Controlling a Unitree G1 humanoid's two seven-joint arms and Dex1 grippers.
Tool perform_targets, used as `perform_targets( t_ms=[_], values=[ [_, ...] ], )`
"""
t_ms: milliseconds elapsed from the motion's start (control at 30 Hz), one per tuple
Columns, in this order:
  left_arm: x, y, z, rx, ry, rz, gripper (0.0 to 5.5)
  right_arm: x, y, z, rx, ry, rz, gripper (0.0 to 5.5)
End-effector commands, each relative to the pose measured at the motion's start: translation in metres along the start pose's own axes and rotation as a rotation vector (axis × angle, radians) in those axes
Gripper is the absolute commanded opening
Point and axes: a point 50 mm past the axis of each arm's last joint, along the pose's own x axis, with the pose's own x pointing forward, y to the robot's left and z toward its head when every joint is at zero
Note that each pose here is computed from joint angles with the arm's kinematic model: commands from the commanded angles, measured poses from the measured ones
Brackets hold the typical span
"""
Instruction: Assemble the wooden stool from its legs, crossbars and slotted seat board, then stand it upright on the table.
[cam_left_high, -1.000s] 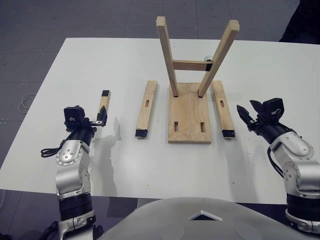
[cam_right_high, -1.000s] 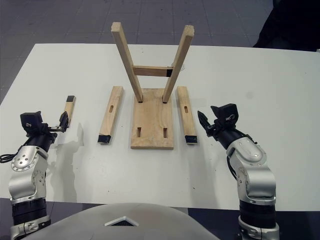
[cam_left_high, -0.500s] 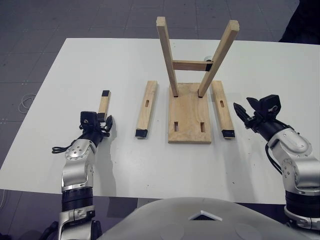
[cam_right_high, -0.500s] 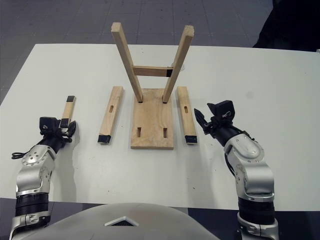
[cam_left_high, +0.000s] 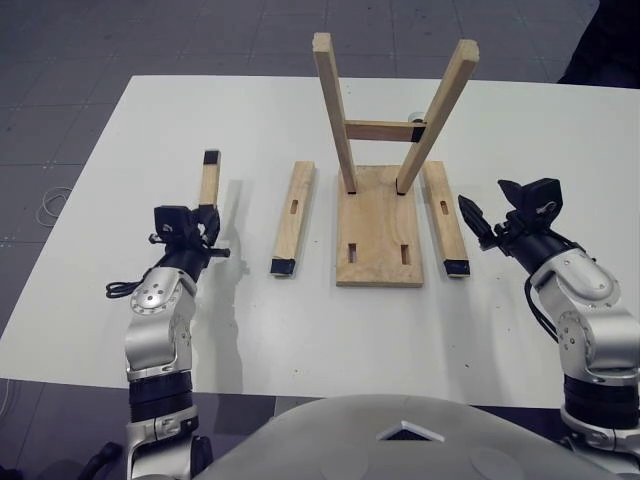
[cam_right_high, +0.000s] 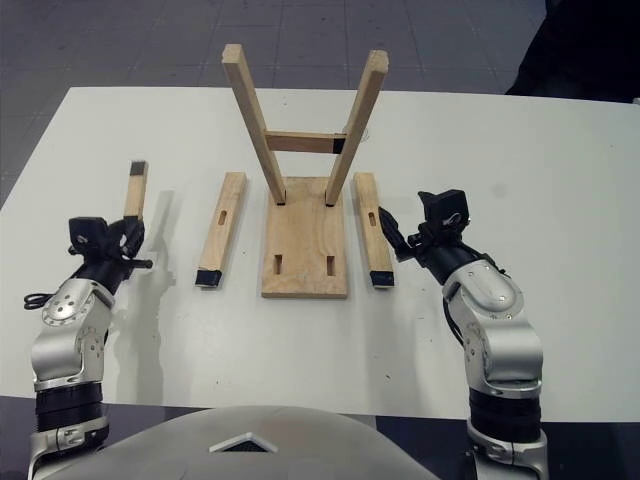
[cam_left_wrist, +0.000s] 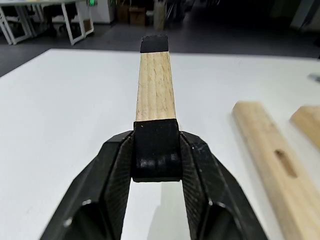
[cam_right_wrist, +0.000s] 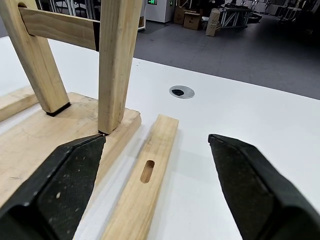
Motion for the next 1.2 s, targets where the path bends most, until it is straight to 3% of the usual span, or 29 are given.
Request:
perform_targets(
  t_ms=[33,233,400,533,667,833,967,1200],
  values=[
    [-0.013,-0.019,0.040,-0.242,-0.184,-0.282,1.33,-0.005,0.012,0.005,0.386,0.024,0.247,3.85],
    [-0.035,-0.050,0.067,-0.172,-0.161,-0.633,1.32,-0.003,0.012,0.038,0.606,-0.016,0.496,3.85],
    [-0.033,-0.060,0.067,0.168,-0.101,-0.663,1.32,0.007,0.013,0.049,0.599,0.007,0.511,3.85],
    [-0.021,-0.074,0.075,0.431,-0.259,-0.559,1.32,0.011,0.023,0.051,0.637,0.006,0.529,3.85],
    [-0.018,-0.092,0.073,0.595,-0.416,-0.534,1.32,0.016,0.031,0.050,0.812,-0.034,0.570,3.85],
    [-0.016,-0.104,0.057,0.516,-0.443,-0.565,1.32,0.020,0.044,0.064,0.847,-0.098,0.692,3.85],
    [-0.016,-0.124,0.054,0.468,-0.470,-0.649,1.32,0.026,0.056,0.072,0.843,-0.124,0.795,3.85],
    [-0.016,-0.132,0.054,0.435,-0.479,-0.671,1.32,0.044,0.065,0.083,0.873,-0.188,0.844,3.85]
  ],
)
